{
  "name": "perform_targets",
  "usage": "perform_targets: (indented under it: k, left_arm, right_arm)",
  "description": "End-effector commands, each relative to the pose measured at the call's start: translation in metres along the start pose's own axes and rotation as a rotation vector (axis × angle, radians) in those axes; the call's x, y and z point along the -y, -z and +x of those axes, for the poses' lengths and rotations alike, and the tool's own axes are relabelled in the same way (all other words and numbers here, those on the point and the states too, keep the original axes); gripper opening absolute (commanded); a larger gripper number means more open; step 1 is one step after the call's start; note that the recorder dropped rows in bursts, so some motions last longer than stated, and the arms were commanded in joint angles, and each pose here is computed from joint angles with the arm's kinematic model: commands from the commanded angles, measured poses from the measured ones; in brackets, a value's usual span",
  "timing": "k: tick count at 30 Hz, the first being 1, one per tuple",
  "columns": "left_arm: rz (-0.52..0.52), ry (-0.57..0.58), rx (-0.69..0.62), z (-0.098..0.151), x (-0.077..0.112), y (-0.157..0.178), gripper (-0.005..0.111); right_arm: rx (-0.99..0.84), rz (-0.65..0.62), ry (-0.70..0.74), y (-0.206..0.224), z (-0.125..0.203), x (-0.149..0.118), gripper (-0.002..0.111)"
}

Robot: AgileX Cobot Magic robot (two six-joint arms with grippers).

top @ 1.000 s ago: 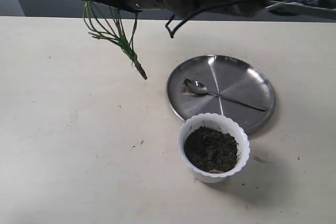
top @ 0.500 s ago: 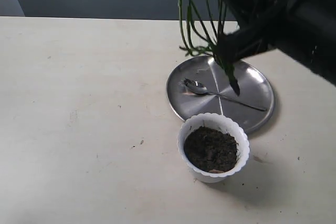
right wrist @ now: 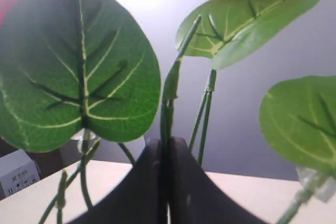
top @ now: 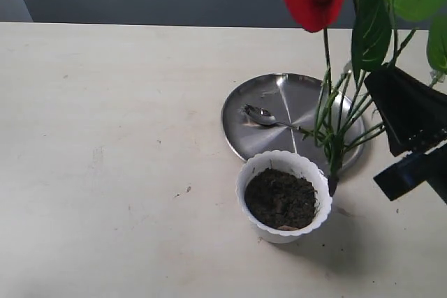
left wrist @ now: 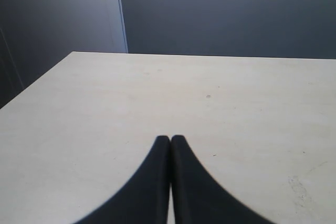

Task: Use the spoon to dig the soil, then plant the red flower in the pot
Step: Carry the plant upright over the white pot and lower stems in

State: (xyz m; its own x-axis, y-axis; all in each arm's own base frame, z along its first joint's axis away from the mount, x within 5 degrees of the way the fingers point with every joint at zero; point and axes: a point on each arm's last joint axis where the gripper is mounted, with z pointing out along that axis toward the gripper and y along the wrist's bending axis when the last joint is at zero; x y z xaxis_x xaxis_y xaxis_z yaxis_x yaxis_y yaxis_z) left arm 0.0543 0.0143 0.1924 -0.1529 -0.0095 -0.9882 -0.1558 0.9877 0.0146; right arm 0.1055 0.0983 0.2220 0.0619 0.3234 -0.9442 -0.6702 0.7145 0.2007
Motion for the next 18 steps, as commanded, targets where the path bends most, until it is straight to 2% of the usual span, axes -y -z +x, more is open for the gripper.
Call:
perform_targets:
  k: [1, 10, 18]
  left_arm:
    - [0.001, 0.002, 0.002, 0.001, 0.0, 0.0, 0.0]
    - [0.001, 0.002, 0.002, 0.001, 0.0, 0.0, 0.0]
    - [0.001, 0.002, 0.002, 0.001, 0.0, 0.0, 0.0]
  right_arm:
    - [-0.02, 0.006, -0.004, 0.001, 0.006, 0.002, -0.001]
    - [0.033, -0.063, 0.011, -0.035, -0.006, -0.011, -0.001]
    - [-0.15, -0.053, -0.028, -0.045, 0.031, -0.008, -0.001]
